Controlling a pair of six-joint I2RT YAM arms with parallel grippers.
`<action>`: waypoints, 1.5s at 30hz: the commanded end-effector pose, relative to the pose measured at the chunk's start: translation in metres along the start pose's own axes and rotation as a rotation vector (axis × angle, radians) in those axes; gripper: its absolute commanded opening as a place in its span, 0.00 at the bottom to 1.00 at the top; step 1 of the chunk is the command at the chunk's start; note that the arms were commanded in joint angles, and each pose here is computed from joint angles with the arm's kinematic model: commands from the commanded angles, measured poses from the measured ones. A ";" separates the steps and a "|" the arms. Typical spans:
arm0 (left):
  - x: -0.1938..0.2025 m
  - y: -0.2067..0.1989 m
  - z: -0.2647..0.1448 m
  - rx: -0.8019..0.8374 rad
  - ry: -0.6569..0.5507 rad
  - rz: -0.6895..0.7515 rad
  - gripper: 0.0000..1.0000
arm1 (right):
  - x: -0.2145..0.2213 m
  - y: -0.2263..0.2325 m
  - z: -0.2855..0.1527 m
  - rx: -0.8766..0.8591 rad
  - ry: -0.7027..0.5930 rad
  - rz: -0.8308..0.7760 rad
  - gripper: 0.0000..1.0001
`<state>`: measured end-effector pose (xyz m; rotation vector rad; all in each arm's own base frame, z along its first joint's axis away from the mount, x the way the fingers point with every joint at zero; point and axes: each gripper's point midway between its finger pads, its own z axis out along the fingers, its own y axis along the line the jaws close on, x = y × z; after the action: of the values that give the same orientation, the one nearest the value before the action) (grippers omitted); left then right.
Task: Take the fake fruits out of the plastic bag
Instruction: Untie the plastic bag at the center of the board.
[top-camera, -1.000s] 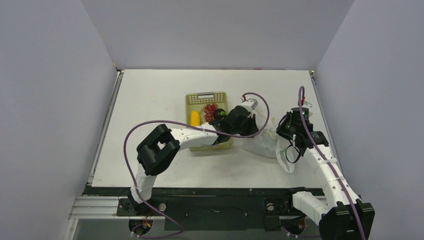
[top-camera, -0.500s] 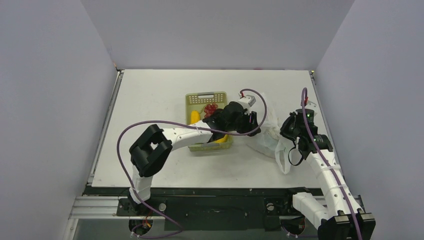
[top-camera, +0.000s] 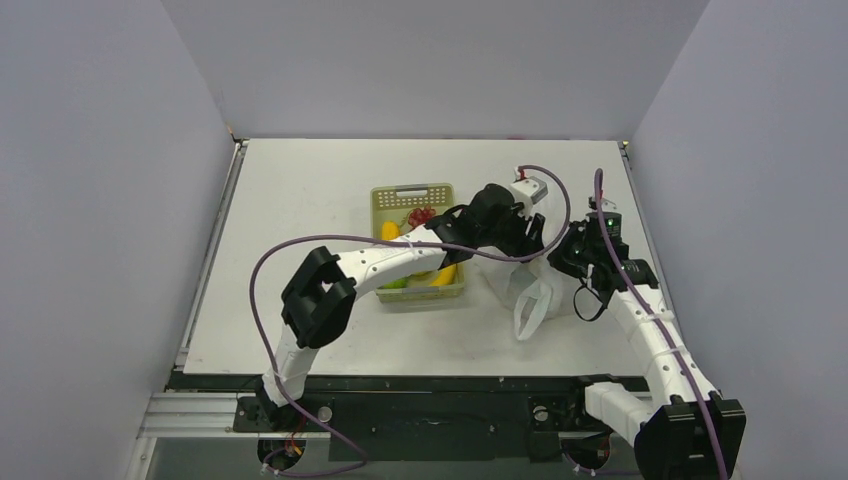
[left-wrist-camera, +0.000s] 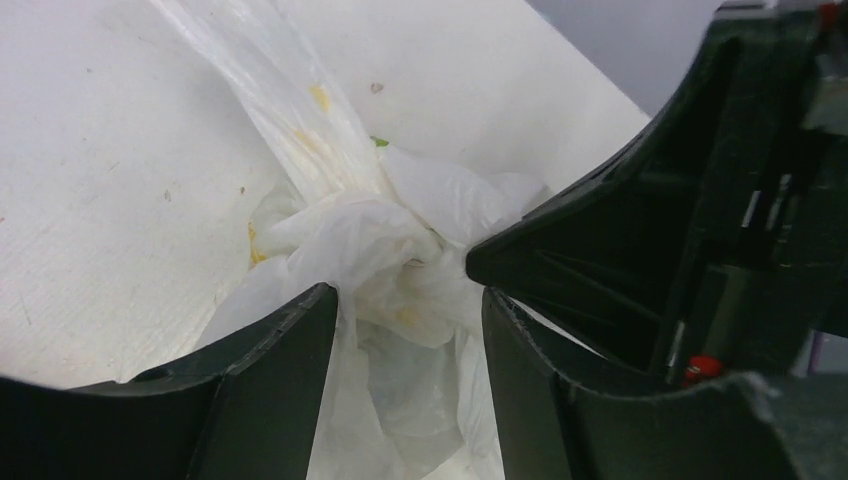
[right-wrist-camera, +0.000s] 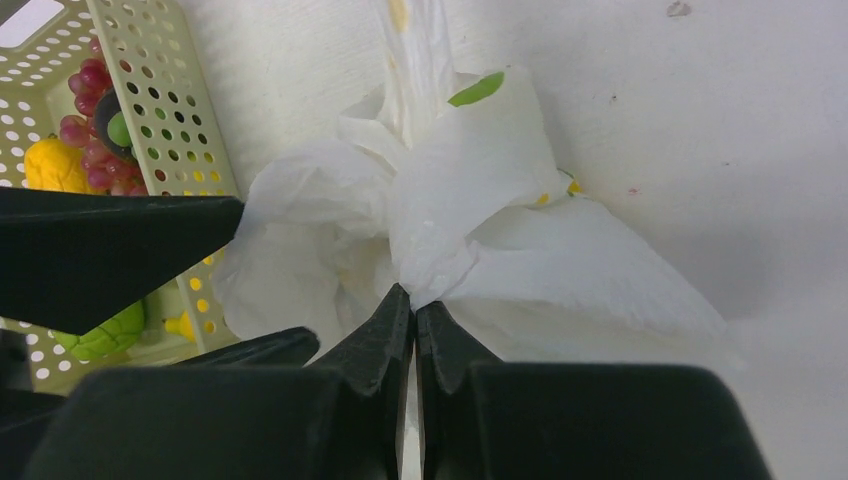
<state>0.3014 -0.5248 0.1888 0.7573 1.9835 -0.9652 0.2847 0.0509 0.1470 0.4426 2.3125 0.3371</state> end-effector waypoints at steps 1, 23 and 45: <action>0.009 0.016 0.002 -0.028 0.084 0.028 0.53 | -0.029 0.021 -0.005 -0.058 -0.043 -0.002 0.00; -0.023 0.013 -0.020 0.022 0.009 -0.092 0.48 | 0.003 -0.003 0.014 0.016 0.047 -0.059 0.00; 0.018 0.032 0.018 -0.112 0.113 -0.058 0.34 | -0.017 0.018 -0.006 -0.069 -0.037 -0.037 0.00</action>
<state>0.3105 -0.5193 0.1480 0.7433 2.1655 -0.8978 0.2850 0.0570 0.1409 0.3764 2.3599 0.3581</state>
